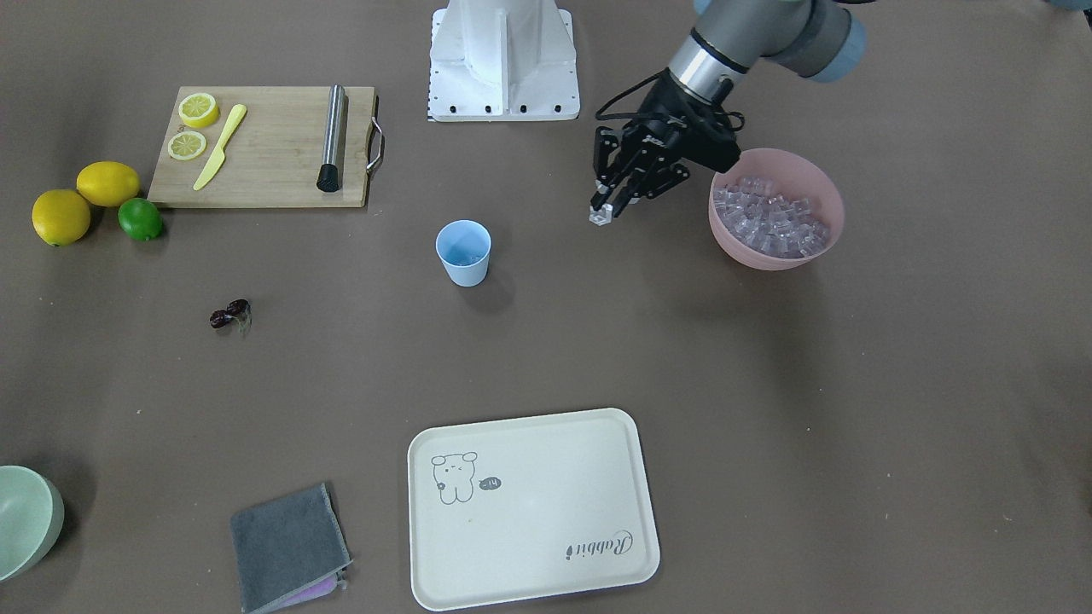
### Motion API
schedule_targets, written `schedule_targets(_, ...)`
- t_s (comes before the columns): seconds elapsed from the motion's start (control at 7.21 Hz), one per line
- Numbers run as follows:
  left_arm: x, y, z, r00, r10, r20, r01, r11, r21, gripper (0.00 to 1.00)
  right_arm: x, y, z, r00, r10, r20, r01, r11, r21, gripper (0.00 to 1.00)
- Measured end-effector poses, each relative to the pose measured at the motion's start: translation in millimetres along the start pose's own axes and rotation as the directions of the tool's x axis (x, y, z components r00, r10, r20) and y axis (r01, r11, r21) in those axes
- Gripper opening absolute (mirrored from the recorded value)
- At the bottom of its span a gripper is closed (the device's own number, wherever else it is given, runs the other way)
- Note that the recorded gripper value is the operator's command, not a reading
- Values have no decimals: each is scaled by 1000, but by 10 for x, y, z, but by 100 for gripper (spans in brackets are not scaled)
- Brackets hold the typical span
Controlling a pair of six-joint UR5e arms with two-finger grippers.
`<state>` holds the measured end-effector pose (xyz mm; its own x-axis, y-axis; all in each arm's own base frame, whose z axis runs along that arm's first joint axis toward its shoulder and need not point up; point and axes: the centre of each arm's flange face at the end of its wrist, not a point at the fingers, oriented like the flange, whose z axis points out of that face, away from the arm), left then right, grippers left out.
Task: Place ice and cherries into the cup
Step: 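Carry the second ice cube with the left gripper over the cup, then open the left gripper to drop the ice cube into the cup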
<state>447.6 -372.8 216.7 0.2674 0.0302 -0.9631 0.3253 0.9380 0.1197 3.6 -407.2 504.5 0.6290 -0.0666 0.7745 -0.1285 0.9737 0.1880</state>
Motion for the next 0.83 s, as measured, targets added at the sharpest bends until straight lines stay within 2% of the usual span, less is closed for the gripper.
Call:
schedule_targets(0.28, 514, 326, 402, 999, -41, -19, 42, 997, 65, 0, 1, 1, 0, 1000, 1, 0, -1, 1000, 0, 100)
schedule_targets(0.69, 972, 495, 800, 996, -89, -27, 92, 988, 123, 0, 1, 2, 23, 1000, 0, 0, 0, 1000, -5, 100)
schedule_targets(0.83, 1030, 518, 861, 995, -94, -26, 96, 987, 132, 64, 6, -3, 38, 1000, 0, 0, 0, 1000, -8, 100)
